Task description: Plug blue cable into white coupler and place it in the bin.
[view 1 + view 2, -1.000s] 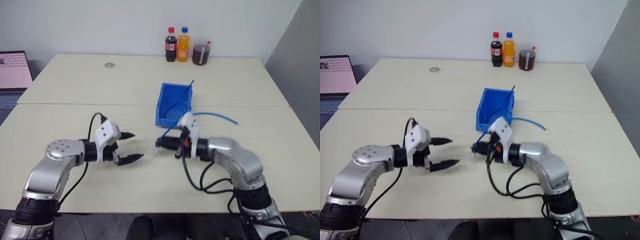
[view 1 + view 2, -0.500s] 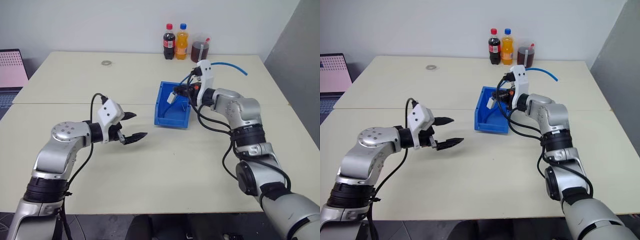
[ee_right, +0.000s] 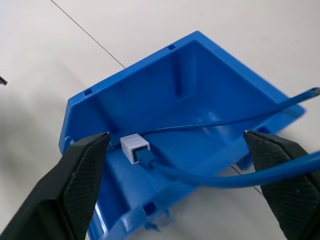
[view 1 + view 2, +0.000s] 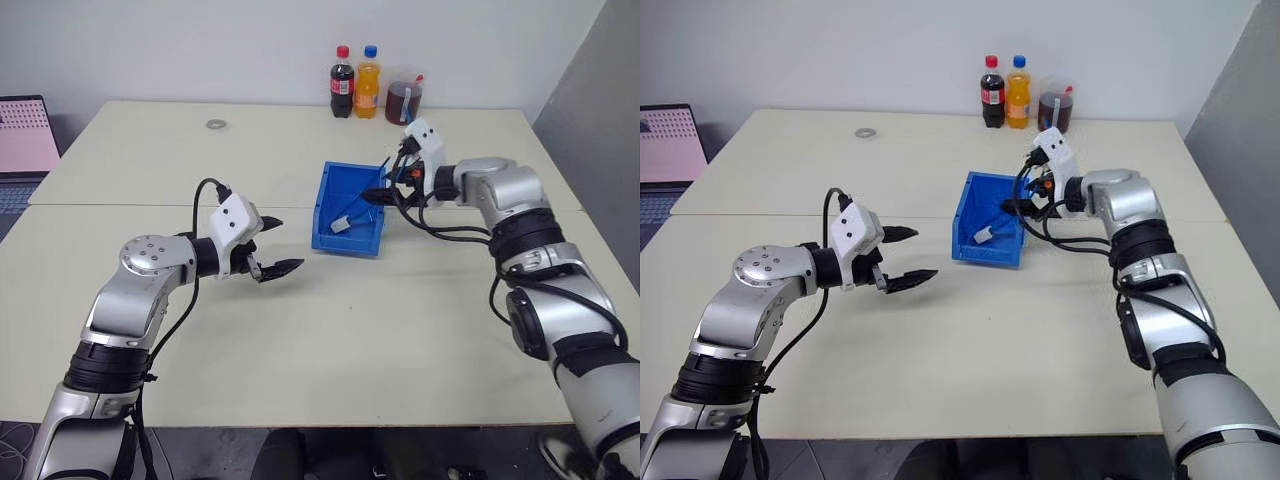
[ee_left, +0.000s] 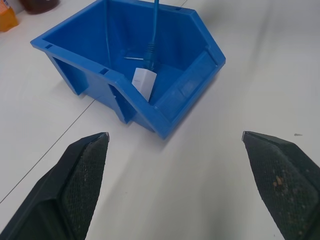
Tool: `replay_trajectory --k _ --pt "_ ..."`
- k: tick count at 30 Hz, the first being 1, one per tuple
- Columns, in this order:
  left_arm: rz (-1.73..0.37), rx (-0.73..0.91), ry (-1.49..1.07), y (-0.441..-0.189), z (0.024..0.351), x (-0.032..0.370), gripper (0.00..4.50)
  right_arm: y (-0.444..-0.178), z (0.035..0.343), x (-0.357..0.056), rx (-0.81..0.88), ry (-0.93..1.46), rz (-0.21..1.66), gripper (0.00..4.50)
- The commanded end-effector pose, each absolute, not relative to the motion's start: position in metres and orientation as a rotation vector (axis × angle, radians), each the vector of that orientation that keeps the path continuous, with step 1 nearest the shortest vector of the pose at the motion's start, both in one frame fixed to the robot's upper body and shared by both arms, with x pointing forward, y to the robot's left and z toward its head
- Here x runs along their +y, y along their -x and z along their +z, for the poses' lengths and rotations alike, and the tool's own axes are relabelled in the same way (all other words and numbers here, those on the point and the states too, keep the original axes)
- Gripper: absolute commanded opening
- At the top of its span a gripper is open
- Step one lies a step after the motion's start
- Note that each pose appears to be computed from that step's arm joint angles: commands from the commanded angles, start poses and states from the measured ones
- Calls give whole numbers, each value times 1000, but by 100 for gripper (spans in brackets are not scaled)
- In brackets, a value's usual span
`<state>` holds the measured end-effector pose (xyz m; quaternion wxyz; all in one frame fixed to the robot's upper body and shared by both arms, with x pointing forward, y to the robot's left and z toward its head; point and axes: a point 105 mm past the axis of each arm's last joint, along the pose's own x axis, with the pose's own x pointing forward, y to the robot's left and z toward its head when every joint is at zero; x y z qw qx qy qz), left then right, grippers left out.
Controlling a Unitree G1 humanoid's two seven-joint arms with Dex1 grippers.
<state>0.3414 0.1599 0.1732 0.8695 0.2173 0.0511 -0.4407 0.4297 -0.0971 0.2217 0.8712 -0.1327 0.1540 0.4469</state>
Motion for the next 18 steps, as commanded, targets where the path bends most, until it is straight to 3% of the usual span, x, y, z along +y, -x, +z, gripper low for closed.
replay_trajectory --k 1,8,12,18 --pt "-803 64 -413 -351 189 184 450 -408 235 -117 302 355 1002 446" --pt "-673 78 -399 -354 197 220 450 -355 222 -162 318 381 987 446" --pt "-648 65 -380 -353 213 233 450 -331 237 -185 211 364 920 446" --pt "-662 57 -357 -348 229 237 450 -301 242 -186 161 334 947 446"
